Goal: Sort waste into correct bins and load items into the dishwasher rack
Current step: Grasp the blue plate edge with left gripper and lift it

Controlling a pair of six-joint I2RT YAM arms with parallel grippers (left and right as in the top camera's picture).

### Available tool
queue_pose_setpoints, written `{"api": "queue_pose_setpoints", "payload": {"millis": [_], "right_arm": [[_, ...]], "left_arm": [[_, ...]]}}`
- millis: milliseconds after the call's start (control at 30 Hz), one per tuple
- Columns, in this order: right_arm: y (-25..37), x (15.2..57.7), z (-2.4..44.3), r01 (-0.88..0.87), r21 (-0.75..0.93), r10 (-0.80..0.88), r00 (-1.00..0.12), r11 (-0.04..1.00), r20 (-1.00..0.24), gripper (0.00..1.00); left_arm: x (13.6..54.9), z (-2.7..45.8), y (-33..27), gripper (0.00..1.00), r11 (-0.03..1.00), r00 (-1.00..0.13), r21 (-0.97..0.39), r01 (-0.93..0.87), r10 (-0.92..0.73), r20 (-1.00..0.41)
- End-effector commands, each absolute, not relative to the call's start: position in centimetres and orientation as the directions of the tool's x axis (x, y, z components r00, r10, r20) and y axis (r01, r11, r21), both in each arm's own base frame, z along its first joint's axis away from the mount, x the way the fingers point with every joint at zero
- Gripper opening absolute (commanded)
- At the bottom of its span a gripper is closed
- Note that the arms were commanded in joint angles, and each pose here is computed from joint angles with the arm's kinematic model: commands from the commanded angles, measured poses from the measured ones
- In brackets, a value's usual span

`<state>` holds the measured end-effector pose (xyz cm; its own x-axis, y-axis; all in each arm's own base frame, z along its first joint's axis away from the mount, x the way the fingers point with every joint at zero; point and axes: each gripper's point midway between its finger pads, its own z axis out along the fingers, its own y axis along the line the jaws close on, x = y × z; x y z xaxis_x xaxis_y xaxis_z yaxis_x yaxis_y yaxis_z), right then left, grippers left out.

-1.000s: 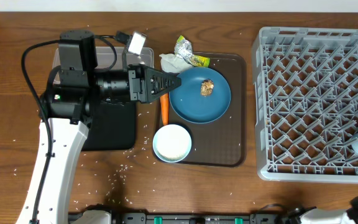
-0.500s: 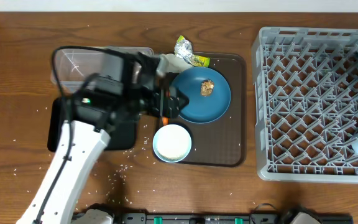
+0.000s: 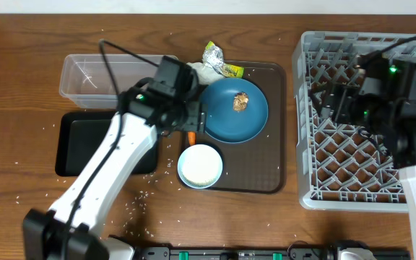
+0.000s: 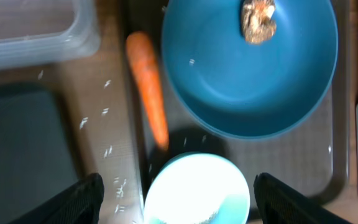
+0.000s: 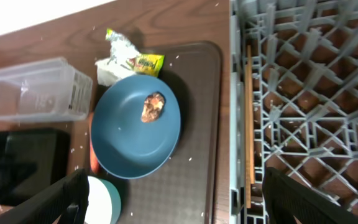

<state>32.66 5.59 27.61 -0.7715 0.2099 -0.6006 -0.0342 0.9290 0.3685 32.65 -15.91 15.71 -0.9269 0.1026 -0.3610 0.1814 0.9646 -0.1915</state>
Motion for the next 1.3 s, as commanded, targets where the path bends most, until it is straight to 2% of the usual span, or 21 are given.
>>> {"api": "queue_pose_setpoints", "payload": {"millis": [0, 100, 200, 400, 633, 733, 900, 933, 967, 1100, 1267], "right_arm": [[6.4, 33.2, 26.2, -0.043, 0.334, 0.169, -0.798, 0.942, -0.579, 0.82], [6.9, 33.3, 25.0, -0.012, 0.354, 0.19, -0.826, 0.935, -0.53, 0.81], [7.0, 33.3, 24.1, 0.002, 0.36, 0.193, -0.847, 0.933, -0.496, 0.81], [7.0, 33.0, 23.7, 0.01, 0.358, 0.191, -0.859, 0.934, -0.475, 0.8], [7.1, 33.0, 23.7, 0.01, 0.358, 0.191, -0.859, 0.934, -0.475, 0.8], [7.1, 33.0, 23.7, 0.01, 0.358, 0.191, -0.859, 0.934, -0.475, 0.8], [7.1, 33.0, 23.7, 0.01, 0.358, 0.191, -0.859, 0.934, -0.475, 0.81], [7.1, 33.0, 23.6, 0.01, 0.357, 0.191, -0.859, 0.934, -0.475, 0.81], [7.1, 33.0, 23.7, 0.01, 0.358, 0.191, -0.859, 0.934, -0.475, 0.81], [7.0, 33.0, 23.6, 0.01, 0.357, 0.191, -0.859, 0.934, -0.475, 0.81], [7.0, 33.0, 23.7, 0.01, 0.357, 0.191, -0.859, 0.934, -0.475, 0.81]], "left_arm": [[33.6, 13.0, -17.3, 0.77, 0.967, -0.932, -0.164, 0.197, 0.133, -0.336], [34.9, 10.9, -18.6, 0.76, 0.965, -0.931, -0.162, 0.207, 0.143, -0.337], [35.8, 8.6, -18.6, 0.7, 0.978, -0.945, -0.144, 0.153, 0.102, -0.311], [37.2, 6.0, -17.9, 0.69, 0.992, -0.948, -0.08, 0.098, 0.069, -0.312], [37.1, 2.4, -18.8, 0.52, 0.991, -0.964, -0.083, 0.101, 0.077, -0.253], [36.8, 1.5, -19.5, 0.37, 0.989, -0.967, -0.089, 0.116, 0.092, -0.238], [36.7, 1.4, -20.3, 0.18, 0.987, -0.963, -0.087, 0.136, 0.111, -0.247], [36.7, 1.4, -20.3, 0.09, 0.987, -0.962, -0.087, 0.136, 0.111, -0.248], [36.7, 1.4, -20.3, 0.06, 0.987, -0.963, -0.087, 0.136, 0.111, -0.247], [36.7, 2.2, -20.2, 0.06, 0.986, -0.959, -0.088, 0.139, 0.112, -0.26], [37.3, 5.7, -20.5, 0.06, 0.982, -0.936, -0.114, 0.148, 0.102, -0.338]]}}
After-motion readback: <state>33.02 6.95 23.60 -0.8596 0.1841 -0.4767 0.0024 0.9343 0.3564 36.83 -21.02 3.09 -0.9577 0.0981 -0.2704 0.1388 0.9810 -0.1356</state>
